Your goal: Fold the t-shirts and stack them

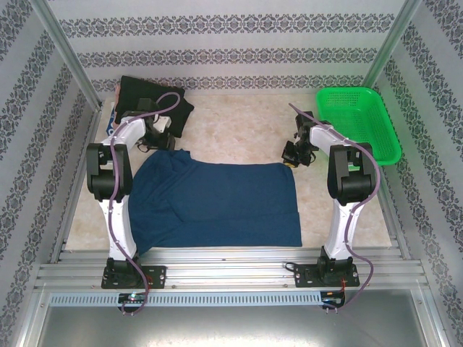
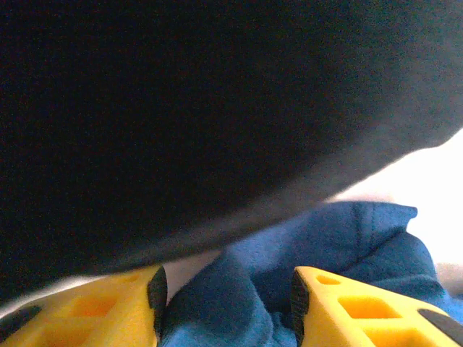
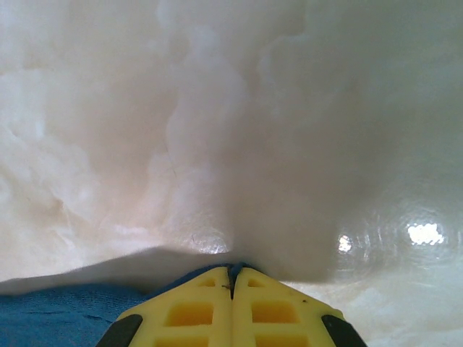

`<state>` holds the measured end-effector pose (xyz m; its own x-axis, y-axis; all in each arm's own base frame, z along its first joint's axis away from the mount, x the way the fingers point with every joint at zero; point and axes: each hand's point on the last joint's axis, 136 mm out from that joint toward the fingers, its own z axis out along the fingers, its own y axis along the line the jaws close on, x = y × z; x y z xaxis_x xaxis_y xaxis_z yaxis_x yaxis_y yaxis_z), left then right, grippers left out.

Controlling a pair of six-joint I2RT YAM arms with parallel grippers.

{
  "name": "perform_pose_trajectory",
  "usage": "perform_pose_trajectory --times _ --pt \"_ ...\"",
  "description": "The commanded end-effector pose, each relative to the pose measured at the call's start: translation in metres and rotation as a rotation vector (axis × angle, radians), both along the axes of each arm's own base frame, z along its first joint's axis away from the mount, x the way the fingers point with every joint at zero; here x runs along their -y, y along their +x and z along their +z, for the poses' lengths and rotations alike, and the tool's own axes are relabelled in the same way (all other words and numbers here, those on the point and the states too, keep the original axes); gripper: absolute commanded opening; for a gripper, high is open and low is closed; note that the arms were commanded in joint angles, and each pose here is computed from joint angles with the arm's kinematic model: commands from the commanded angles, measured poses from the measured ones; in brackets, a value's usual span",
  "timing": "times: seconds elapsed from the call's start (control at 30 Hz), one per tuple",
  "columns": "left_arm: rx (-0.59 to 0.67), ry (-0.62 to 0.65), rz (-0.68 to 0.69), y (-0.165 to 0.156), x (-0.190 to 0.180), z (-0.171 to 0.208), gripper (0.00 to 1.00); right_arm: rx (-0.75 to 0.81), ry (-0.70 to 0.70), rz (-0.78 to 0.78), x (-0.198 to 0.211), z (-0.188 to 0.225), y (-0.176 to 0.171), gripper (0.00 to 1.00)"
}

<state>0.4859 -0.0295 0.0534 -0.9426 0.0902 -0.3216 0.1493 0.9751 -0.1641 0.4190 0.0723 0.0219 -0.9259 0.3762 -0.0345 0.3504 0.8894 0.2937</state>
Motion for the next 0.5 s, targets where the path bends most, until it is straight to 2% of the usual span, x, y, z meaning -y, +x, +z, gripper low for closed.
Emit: perform_pose_trajectory --times 0.0,0.13,0.3,0.37,0.47 --pt "-0.074 -0.001 -0.062 -0.015 0.008 -0.015 0.45 0.024 -0.004 0.015 -0.003 0.018 0.001 0.06" --pt "-0.067 -0.021 -0.070 -0.010 0.012 -0.011 0.31 0.026 -0.007 0.014 -0.003 0.019 0.002 0.06" --pt "-0.088 0.006 -0.085 -0.012 0.007 -0.005 0.03 0.028 -0.005 0.007 -0.003 0.020 0.002 0.05" --pt "-0.051 0.029 -0.057 -0.008 -0.003 0.007 0.00 0.033 -0.004 0.008 -0.003 0.021 0.003 0.05" --pt "0.029 0.035 -0.014 -0.001 -0.014 0.034 0.00 0.045 0.001 0.010 -0.004 0.024 0.005 0.01"
